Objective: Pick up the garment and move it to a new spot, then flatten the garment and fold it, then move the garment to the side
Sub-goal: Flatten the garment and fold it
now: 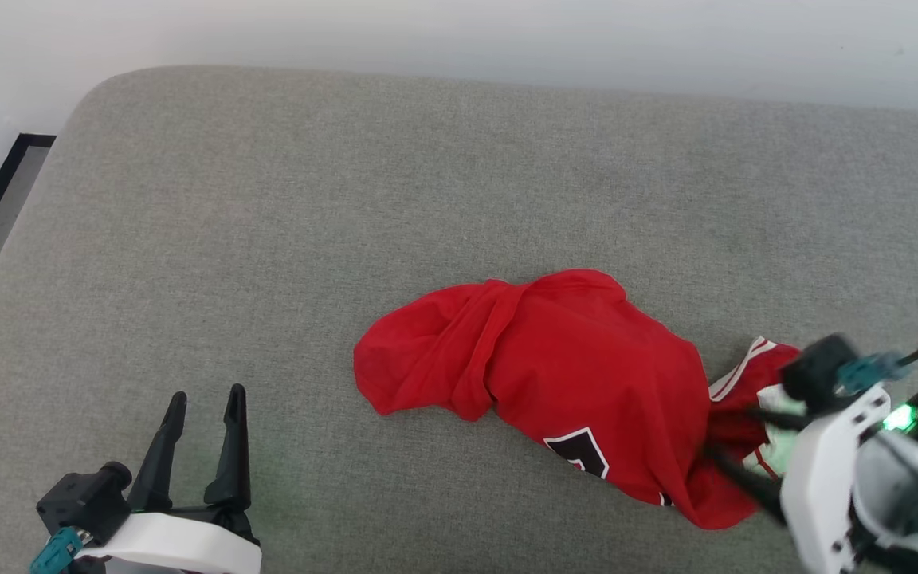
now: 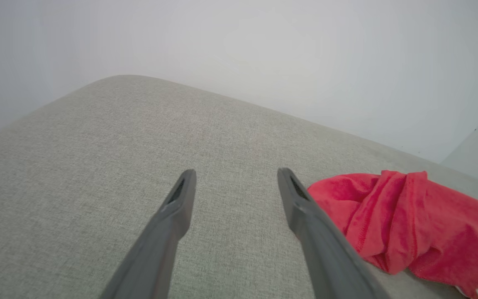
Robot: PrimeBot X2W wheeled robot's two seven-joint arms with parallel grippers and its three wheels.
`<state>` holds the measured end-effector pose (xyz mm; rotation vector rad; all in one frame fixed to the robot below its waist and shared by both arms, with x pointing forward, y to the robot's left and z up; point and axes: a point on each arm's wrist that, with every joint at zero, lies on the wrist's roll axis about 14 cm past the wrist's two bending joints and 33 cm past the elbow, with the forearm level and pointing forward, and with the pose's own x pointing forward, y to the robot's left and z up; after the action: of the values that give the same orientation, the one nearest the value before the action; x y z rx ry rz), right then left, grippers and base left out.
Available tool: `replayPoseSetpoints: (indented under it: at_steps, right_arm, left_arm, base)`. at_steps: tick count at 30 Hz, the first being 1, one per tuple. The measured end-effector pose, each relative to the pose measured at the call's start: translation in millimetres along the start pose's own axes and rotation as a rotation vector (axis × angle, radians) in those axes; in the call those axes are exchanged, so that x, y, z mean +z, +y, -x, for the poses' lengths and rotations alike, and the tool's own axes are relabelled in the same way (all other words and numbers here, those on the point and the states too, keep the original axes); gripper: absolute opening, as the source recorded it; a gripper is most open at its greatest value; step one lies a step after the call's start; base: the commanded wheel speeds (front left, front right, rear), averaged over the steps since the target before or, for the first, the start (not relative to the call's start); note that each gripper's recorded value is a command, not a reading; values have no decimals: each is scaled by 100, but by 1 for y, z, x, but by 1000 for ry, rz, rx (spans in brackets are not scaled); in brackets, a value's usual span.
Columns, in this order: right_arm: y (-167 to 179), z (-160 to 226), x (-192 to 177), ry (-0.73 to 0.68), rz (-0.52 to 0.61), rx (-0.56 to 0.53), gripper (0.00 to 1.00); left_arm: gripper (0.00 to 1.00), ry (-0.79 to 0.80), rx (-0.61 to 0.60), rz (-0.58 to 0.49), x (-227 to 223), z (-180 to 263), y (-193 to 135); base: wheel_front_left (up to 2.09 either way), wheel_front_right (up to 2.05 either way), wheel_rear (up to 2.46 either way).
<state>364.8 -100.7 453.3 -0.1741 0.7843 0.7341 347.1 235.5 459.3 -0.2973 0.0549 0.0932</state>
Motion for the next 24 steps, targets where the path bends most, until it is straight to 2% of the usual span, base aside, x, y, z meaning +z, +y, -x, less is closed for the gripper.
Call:
replayPoseSetpoints:
  at_steps: [4, 10, 15, 24]
  right_arm:
    - [-24, 2, 18, -55, 14, -76, 100]
    - [-63, -8, 21, -15, 37, -171, 100]
    - [-84, -23, 21, 33, 10, -194, 100]
    - [-97, -48, -14, 242, -41, -161, 100]
  left_arm:
    - [100, 5, -1, -1, -2, 0, 0]
    - [100, 13, -3, -2, -4, 1, -1]
    - [100, 18, 13, 0, -4, 4, 4]
    - [100, 38, 47, 4, -10, 11, 13]
  base:
    - [0, 0, 0]
    - [0, 0, 0]
    - [0, 0, 0]
    - [0, 0, 0]
